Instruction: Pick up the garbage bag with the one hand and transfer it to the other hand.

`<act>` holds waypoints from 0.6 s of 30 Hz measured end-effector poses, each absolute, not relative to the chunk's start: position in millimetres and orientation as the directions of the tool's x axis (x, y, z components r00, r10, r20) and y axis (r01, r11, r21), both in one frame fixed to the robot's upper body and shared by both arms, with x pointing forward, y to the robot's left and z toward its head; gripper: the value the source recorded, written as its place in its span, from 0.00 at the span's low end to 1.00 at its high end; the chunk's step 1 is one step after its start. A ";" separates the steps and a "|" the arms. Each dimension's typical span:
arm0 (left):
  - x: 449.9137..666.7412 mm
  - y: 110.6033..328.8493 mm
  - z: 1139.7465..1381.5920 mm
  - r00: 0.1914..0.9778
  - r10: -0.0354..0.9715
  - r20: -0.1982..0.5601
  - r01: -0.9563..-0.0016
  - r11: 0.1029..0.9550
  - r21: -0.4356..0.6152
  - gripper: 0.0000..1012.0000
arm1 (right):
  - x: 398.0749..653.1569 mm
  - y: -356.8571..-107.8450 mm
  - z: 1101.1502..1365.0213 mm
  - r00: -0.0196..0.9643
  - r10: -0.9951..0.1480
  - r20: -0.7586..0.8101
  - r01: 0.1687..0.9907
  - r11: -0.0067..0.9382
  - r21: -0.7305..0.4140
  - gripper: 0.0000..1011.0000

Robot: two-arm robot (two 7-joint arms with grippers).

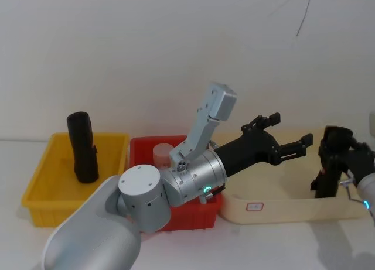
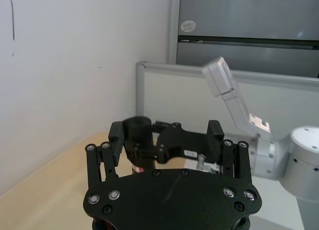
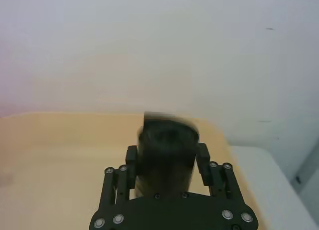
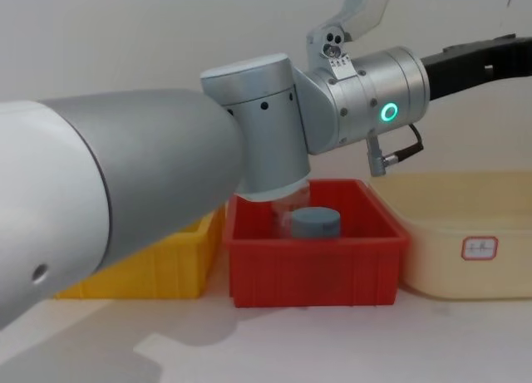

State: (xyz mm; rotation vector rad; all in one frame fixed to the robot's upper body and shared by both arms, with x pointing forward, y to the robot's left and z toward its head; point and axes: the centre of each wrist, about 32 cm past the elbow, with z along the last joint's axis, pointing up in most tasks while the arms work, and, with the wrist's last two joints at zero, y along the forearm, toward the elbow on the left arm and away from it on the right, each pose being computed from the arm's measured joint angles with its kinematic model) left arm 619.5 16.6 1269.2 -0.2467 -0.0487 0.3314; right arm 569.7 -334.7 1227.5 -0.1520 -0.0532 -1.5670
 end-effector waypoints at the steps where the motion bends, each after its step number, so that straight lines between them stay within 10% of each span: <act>1: 619.5 16.6 1269.2 0.945 0.328 0.007 -0.316 0.916 -0.247 0.99 | 571.1 -336.1 1228.2 -0.001 -0.991 0.134 0.998 -0.009 -0.064 0.69; 9: 615.3 23.2 1270.4 0.934 0.356 0.012 -0.340 0.901 -0.268 0.99 | 580.5 -345.6 1239.3 -0.051 -0.981 0.187 0.997 -0.061 -0.047 0.95; 18: 603.3 43.4 1275.0 0.895 0.444 0.037 -0.409 0.853 -0.323 0.99 | 581.8 -343.0 1258.3 -0.061 -0.970 0.234 0.998 -0.056 0.028 0.99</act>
